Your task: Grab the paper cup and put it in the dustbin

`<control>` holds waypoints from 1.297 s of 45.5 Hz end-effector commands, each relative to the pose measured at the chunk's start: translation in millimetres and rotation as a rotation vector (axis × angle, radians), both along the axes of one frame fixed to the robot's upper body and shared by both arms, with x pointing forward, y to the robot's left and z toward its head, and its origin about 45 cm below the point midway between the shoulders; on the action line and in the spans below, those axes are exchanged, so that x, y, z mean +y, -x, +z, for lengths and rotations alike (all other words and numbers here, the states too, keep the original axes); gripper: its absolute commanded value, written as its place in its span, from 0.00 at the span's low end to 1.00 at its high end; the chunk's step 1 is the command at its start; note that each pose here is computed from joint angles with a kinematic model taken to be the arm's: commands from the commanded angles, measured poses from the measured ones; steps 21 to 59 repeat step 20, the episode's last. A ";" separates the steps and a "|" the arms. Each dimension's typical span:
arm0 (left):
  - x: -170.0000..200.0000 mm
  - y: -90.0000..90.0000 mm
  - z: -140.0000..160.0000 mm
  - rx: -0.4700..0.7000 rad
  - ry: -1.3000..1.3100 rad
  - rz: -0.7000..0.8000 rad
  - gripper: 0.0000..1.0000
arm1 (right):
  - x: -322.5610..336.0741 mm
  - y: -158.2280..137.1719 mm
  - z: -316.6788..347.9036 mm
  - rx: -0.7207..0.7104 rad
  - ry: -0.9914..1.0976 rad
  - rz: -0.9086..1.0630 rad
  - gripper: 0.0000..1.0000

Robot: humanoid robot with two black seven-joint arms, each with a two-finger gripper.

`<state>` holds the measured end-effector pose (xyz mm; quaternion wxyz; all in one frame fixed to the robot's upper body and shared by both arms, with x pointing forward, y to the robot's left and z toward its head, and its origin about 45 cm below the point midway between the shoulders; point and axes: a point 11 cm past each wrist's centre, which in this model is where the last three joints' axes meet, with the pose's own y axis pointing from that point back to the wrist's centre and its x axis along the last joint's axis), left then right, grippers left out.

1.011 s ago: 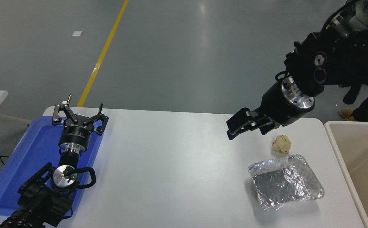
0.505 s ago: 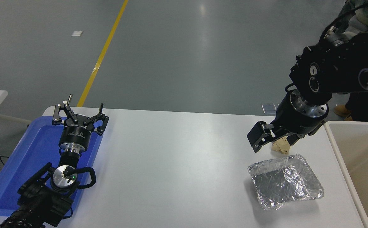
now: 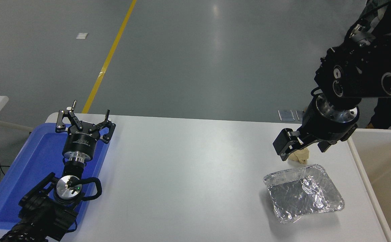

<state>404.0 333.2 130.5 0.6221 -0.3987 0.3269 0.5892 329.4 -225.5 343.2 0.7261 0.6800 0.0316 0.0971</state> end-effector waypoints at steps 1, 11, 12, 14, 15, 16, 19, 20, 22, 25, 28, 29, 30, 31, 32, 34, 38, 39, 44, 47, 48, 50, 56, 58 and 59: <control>0.2 -0.1 0.0 0.000 0.001 0.001 1.00 | -4.0 -0.8 1.4 -0.010 -0.011 -0.039 1.00; 0.2 -0.1 0.0 0.000 0.001 0.001 1.00 | -10.8 0.0 1.8 -0.009 0.003 -0.055 1.00; 0.2 -0.1 0.0 0.000 0.001 0.001 1.00 | -11.2 0.0 1.8 -0.009 0.004 -0.056 1.00; 0.2 -0.1 0.0 0.000 0.001 0.001 1.00 | -11.3 0.0 1.8 -0.009 0.004 -0.056 1.00; 0.2 -0.1 0.0 0.000 0.001 0.001 1.00 | -11.2 -0.5 2.1 -0.010 0.004 -0.056 1.00; 0.2 -0.1 0.0 0.000 0.001 0.001 1.00 | -11.3 0.0 1.8 -0.009 0.004 -0.056 1.00; 0.2 -0.1 0.0 0.000 0.001 0.001 1.00 | -11.2 -0.5 2.1 -0.010 0.004 -0.056 1.00; 0.2 -0.1 0.0 0.000 0.001 0.001 1.00 | -11.1 -0.5 2.1 -0.011 0.003 -0.057 1.00; 0.2 -0.1 0.0 0.000 0.001 0.001 1.00 | -11.1 -0.5 2.1 -0.011 0.003 -0.057 1.00; 0.2 -0.1 0.0 0.000 0.001 0.001 1.00 | -11.1 -0.5 2.1 -0.011 0.003 -0.057 1.00; 0.2 -0.1 0.0 0.000 0.001 0.001 1.00 | -11.1 -0.5 2.1 -0.011 0.003 -0.057 1.00; 0.2 -0.1 0.0 0.000 0.001 0.001 1.00 | -11.1 -0.5 2.1 -0.011 0.003 -0.057 1.00; 0.2 -0.1 0.0 0.000 0.001 0.001 1.00 | -11.1 -0.5 2.1 -0.011 0.003 -0.057 1.00; 0.2 -0.1 0.0 0.000 0.001 0.001 1.00 | -11.1 -0.5 2.1 -0.011 0.003 -0.057 1.00; 0.2 -0.1 0.0 0.000 0.001 0.001 1.00 | -11.1 -0.5 2.1 -0.011 0.003 -0.057 1.00; 0.2 -0.1 0.0 0.000 0.001 0.001 1.00 | -11.1 -0.5 2.1 -0.011 0.003 -0.057 1.00; 0.2 -0.1 0.0 0.000 0.001 0.001 1.00 | -11.1 -0.5 2.1 -0.011 0.003 -0.057 1.00; 0.2 -0.1 0.0 0.000 0.001 0.001 1.00 | -11.1 -0.5 2.1 -0.011 0.003 -0.057 1.00; 0.2 -0.1 0.0 0.000 0.001 0.001 1.00 | -11.1 -0.5 2.1 -0.011 0.003 -0.057 1.00; 0.2 -0.1 0.0 0.000 0.001 0.001 1.00 | -11.1 -0.5 2.1 -0.011 0.003 -0.057 1.00; 0.2 -0.1 0.0 0.000 0.001 0.001 1.00 | -11.1 -0.5 2.1 -0.011 0.003 -0.057 1.00; 0.2 -0.1 0.0 0.000 0.001 0.001 1.00 | -11.1 -0.5 2.1 -0.011 0.003 -0.057 1.00; 0.2 -0.1 0.0 0.000 0.001 0.001 1.00 | -11.1 -0.5 2.1 -0.011 0.003 -0.057 1.00; 0.2 -0.1 0.0 0.000 0.001 0.001 1.00 | -11.1 -0.5 2.1 -0.011 0.003 -0.057 1.00; 0.2 -0.1 0.0 0.000 0.001 0.001 1.00 | -11.1 -0.5 2.1 -0.011 0.003 -0.057 1.00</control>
